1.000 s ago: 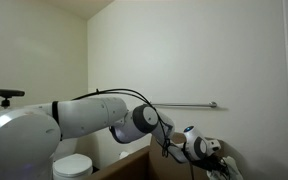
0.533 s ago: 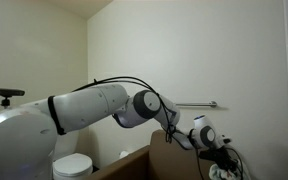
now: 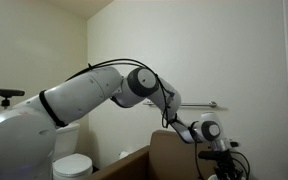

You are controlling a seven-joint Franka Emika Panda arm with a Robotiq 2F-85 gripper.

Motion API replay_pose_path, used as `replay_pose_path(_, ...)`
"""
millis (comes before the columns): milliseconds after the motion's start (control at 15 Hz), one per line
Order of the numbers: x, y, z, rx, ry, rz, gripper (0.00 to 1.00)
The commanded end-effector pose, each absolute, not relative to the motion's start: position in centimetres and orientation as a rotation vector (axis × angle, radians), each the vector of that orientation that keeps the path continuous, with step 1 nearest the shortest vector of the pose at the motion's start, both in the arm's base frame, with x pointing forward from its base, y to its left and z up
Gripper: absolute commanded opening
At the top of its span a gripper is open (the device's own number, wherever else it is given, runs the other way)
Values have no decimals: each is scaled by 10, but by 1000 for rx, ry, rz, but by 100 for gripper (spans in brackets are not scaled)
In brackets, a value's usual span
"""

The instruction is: Use the towel to wipe the right armrest of the chair

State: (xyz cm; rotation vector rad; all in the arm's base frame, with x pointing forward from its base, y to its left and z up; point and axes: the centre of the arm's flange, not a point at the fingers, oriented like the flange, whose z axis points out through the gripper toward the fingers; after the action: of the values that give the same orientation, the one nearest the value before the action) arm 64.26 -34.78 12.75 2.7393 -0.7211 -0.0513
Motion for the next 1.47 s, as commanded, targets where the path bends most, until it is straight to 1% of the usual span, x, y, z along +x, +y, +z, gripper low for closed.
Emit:
replay_pose_path(0,627,-312,171,2840,-608,8,8)
replay_pose_path(67,642,-304,180,2854,-582,73,8)
replay_pose_path(333,738,-263,227,2818,-558,434,8)
replay_pose_path(467,768,-258,229,2770,-574,506,8)
replay_pose_path(600,778,-267,212,2737,-625,474,8)
replay_pose_path(733,770,-287,177,2691,-693,393,8)
replay_pose_path(867,744,-307,132,2658,-753,237,8)
replay_pose_path(1133,662,-326,60,2661,-758,-154,8)
replay_pose_path(1200,648,-326,58,2665,-752,-213,8)
replay_pose_path(1333,634,-316,85,2685,-733,-213,8)
replay_pose_path(1400,618,-308,96,2695,-720,-221,8)
